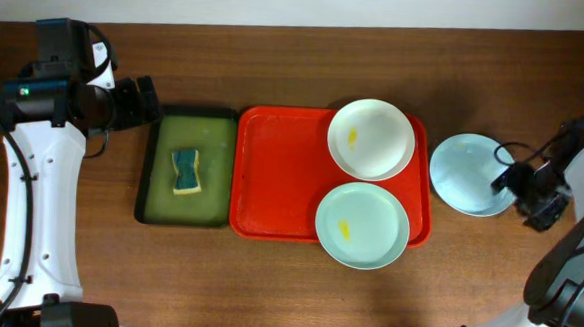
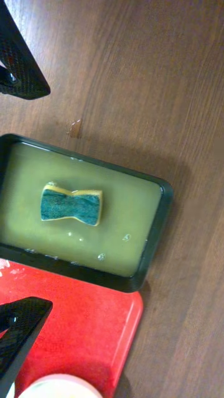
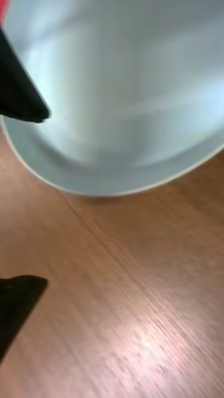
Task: Clean dirty plates on tray and stack at the side
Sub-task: 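Place the light blue plate on the table right of the tray, then grip the pale green plate rim with the right gripper and drag it left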
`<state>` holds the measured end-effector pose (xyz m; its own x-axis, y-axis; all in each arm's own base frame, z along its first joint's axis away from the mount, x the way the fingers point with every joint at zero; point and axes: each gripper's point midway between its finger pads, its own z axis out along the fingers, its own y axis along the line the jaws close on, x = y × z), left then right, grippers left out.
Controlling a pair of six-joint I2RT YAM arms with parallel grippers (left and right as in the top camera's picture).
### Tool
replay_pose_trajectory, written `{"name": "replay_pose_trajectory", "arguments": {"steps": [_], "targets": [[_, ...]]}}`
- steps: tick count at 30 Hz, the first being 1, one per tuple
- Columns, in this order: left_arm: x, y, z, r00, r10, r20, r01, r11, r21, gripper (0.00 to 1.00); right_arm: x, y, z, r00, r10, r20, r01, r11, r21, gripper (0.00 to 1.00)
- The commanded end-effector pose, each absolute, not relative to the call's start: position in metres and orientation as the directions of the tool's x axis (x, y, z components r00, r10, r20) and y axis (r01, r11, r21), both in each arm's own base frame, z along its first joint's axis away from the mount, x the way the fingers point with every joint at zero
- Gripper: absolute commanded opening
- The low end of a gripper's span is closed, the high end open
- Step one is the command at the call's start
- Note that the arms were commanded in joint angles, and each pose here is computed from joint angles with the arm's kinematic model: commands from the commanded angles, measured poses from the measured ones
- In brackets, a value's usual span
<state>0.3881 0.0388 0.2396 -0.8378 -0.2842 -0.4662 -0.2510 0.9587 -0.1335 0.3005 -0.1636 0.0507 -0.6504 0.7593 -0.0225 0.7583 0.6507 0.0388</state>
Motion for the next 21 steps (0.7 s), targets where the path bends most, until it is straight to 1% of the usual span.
{"name": "replay_pose_trajectory", "arguments": {"steps": [1,2,3,4,5,7,8,10,12,13,14,15,16,18,19,21], "targets": [[0.389,0.038,0.24,-0.838,-0.28,-0.468,-0.246,0.96,-0.133,0.99,0.317,-0.133,0.126,-0.718,0.693,0.07,0.687,0.689,0.23,0.89],[0.389,0.038,0.24,-0.838,-0.28,-0.468,-0.246,0.96,-0.133,0.99,0.308,-0.116,0.149,-0.714,0.685,0.147,0.695,0.668,0.267,0.98],[0.389,0.038,0.24,-0.838,-0.28,-0.468,-0.246,0.96,-0.134,0.99,0.3,-0.096,0.16,-0.817,0.549,0.174,0.572,0.737,0.36,0.99],[0.389,0.038,0.24,-0.838,-0.28,-0.468,-0.246,0.96,-0.134,0.99,0.294,-0.089,0.16,-0.839,0.507,0.199,0.543,0.752,0.374,0.62],[0.389,0.038,0.24,-0.838,-0.28,-0.468,-0.246,0.96,-0.133,0.99,0.284,-0.077,0.162,-0.856,0.457,0.24,0.516,0.772,0.371,0.04],[0.389,0.038,0.24,-0.839,-0.28,-0.467,-0.246,0.96,-0.133,0.99,0.273,-0.056,0.152,-0.882,0.369,0.294,0.453,0.837,0.307,0.04],[0.389,0.038,0.24,-0.838,-0.28,-0.468,-0.246,0.96,-0.134,1.0,0.267,-0.036,0.137,-0.897,0.292,0.331,0.387,0.881,0.272,0.09],[0.389,0.038,0.24,-0.839,-0.28,-0.467,-0.246,0.96,-0.134,0.99,0.262,-0.004,0.104,-0.921,0.179,0.345,0.276,0.926,0.256,0.31],[0.389,0.038,0.24,-0.839,-0.28,-0.467,-0.246,0.96,-0.134,0.99,0.259,0.022,0.07,-0.94,0.093,0.327,0.183,0.949,0.257,0.44],[0.389,0.038,0.24,-0.839,-0.28,-0.467,-0.246,0.96,-0.134,0.99,0.259,0.031,0.057,-0.95,0.06,0.308,0.144,0.955,0.258,0.58],[0.389,0.038,0.24,-0.838,-0.28,-0.468,-0.246,0.96,-0.134,0.99,0.261,0.039,0.048,-0.958,0.035,0.283,0.112,0.959,0.259,0.61],[0.389,0.038,0.24,-0.839,-0.28,-0.467,-0.246,0.96,-0.133,0.99,0.268,0.046,0.044,-0.969,0.008,0.248,0.075,0.962,0.262,0.57],[0.389,0.038,0.24,-0.838,-0.28,-0.468,-0.246,0.96,-0.134,0.99,0.27,0.049,0.043,-0.972,-0.003,0.234,0.06,0.963,0.262,0.5],[0.389,0.038,0.24,-0.839,-0.28,-0.467,-0.246,0.96,-0.133,0.99,0.27,0.035,0.039,-0.973,-0.005,0.232,0.037,0.984,0.177,0.41],[0.389,0.038,0.24,-0.838,-0.28,-0.468,-0.246,0.96,-0.134,0.99,0.27,0.033,0.037,-0.973,-0.004,0.229,0.035,0.985,0.167,0.35],[0.389,0.038,0.24,-0.838,-0.28,-0.468,-0.246,0.96,-0.134,1.0,0.269,0.033,0.03,-0.974,0.021,0.226,0.058,0.985,0.16,0.33]]}}
